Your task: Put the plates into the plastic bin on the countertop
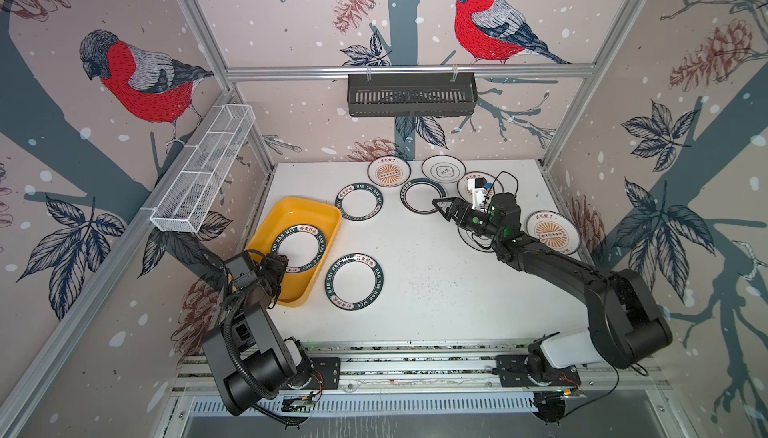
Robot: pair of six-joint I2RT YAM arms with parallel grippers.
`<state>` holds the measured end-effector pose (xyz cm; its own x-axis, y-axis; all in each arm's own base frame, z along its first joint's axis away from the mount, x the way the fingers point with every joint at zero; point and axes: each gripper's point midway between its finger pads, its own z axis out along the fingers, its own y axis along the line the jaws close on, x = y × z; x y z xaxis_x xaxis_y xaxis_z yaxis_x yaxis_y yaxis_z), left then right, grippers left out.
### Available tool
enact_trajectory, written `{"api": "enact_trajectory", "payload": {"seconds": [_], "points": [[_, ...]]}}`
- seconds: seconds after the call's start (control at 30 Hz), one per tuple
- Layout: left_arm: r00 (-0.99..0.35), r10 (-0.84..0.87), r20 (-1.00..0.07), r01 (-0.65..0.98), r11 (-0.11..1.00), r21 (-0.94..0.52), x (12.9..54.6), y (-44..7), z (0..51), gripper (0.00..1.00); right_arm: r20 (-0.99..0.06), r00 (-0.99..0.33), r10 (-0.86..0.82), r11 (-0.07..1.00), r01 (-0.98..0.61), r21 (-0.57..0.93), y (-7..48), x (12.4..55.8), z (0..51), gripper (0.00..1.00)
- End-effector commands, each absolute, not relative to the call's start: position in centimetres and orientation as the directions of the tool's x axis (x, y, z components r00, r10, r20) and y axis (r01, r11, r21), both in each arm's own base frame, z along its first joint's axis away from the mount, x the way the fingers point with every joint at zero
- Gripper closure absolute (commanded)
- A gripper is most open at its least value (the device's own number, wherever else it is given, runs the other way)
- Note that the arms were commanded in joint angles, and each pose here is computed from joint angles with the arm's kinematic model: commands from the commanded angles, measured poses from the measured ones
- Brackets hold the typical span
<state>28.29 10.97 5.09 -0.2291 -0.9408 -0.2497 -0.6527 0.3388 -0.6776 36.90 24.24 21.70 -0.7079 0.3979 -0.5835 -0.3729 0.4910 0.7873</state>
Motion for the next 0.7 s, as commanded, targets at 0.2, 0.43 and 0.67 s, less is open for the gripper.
{"api": "enact_trajectory", "payload": {"seconds": [0.2, 0.43, 0.67], "points": [[-0.203, -0.902, -0.382, -0.671, 0.412, -0.617, 27.6, 12.8, 8.4, 0.14, -0.587, -0.695, 0.414, 0.478, -0.383, 0.791, 24.2, 37.1, 22.3, 0.00], [-0.196, -0.866, -0.460, -0.644, 0.468, -0.606, 27.0, 12.8, 11.9, 0.04, -0.587, -0.693, 0.419, 0.486, -0.375, 0.790, 24.1, 37.2, 22.3, 0.00], [-0.236, -0.827, -0.510, -0.510, 0.552, -0.659, 27.7, 11.0, 16.2, 0.04, -0.593, -0.693, 0.411, 0.507, -0.367, 0.780, 24.1, 37.1, 21.8, 0.00]]}}
